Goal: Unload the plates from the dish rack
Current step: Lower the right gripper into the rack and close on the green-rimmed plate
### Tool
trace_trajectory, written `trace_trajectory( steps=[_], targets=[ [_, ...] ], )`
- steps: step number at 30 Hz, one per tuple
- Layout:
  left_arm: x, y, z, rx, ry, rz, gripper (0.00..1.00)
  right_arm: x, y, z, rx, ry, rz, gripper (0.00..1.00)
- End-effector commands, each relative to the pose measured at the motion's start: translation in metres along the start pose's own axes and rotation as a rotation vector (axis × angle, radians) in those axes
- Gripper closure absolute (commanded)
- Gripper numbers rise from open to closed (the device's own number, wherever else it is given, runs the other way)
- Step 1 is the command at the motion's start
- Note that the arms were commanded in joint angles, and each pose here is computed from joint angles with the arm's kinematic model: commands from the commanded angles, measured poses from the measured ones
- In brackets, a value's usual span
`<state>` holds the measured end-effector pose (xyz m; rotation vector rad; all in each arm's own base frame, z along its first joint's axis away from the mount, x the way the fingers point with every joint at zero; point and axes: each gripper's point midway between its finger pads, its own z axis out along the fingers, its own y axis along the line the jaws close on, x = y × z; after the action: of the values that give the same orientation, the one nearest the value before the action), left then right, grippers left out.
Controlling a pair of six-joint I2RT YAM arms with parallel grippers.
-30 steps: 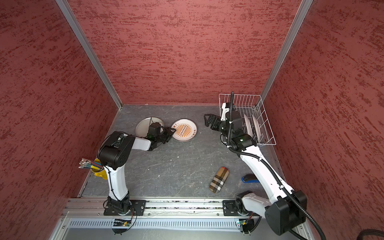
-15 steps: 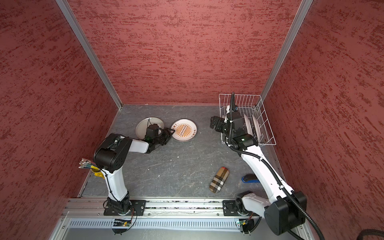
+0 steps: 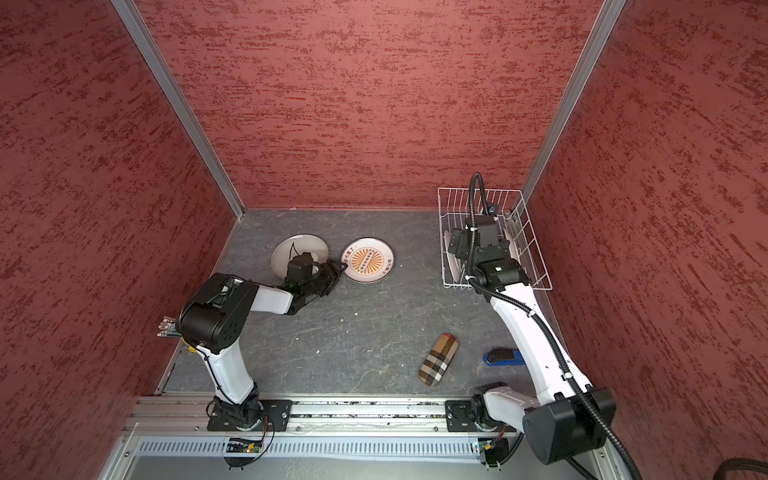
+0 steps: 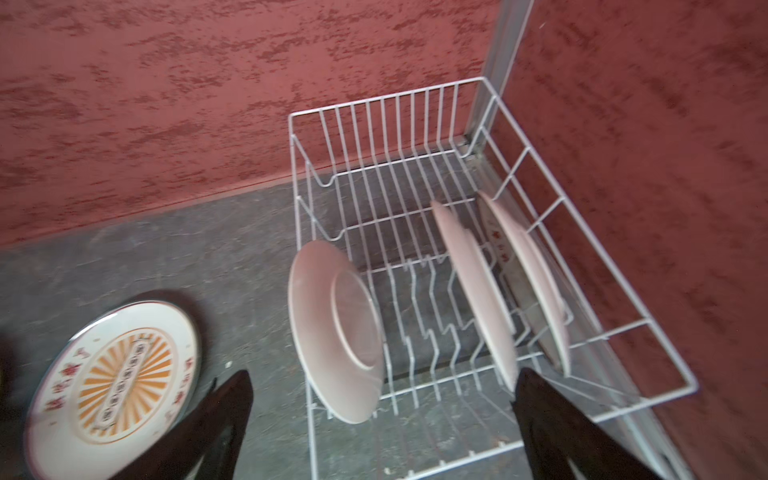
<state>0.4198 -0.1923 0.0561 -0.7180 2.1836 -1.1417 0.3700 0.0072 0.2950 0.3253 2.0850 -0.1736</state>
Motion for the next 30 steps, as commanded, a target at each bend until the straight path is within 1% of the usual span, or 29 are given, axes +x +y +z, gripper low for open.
trace_trajectory(
  steps=[1, 9, 11, 13, 20, 25, 30],
  targets=[
    [-0.001, -0.018, -0.01, 0.047, -0.01, 0.056, 0.25, 0.005, -0.035, 0.002, 0.212, 0.047, -0.156, 0.01],
    [0.003, -0.035, -0.022, 0.079, 0.014, 0.08, 0.24, 0.008, -0.056, 0.023, 0.427, 0.164, -0.359, 0.01],
    [0.002, -0.038, -0.024, 0.084, 0.012, 0.084, 0.24, 0.006, -0.06, 0.025, 0.466, 0.169, -0.4, 0.01],
    [0.002, -0.04, -0.026, 0.09, 0.009, 0.085, 0.24, 0.001, -0.058, 0.026, 0.463, 0.154, -0.408, 0.01],
    [0.001, -0.048, -0.027, 0.108, 0.015, 0.087, 0.23, 0.0, -0.048, 0.049, 0.467, 0.176, -0.489, 0.02],
    [0.0, -0.054, -0.026, 0.12, 0.022, 0.091, 0.23, 0.004, -0.039, 0.069, 0.448, 0.2, -0.528, 0.12],
    [-0.001, -0.057, -0.027, 0.123, 0.019, 0.092, 0.23, 0.01, -0.036, 0.089, 0.447, 0.252, -0.586, 0.18]
  ],
)
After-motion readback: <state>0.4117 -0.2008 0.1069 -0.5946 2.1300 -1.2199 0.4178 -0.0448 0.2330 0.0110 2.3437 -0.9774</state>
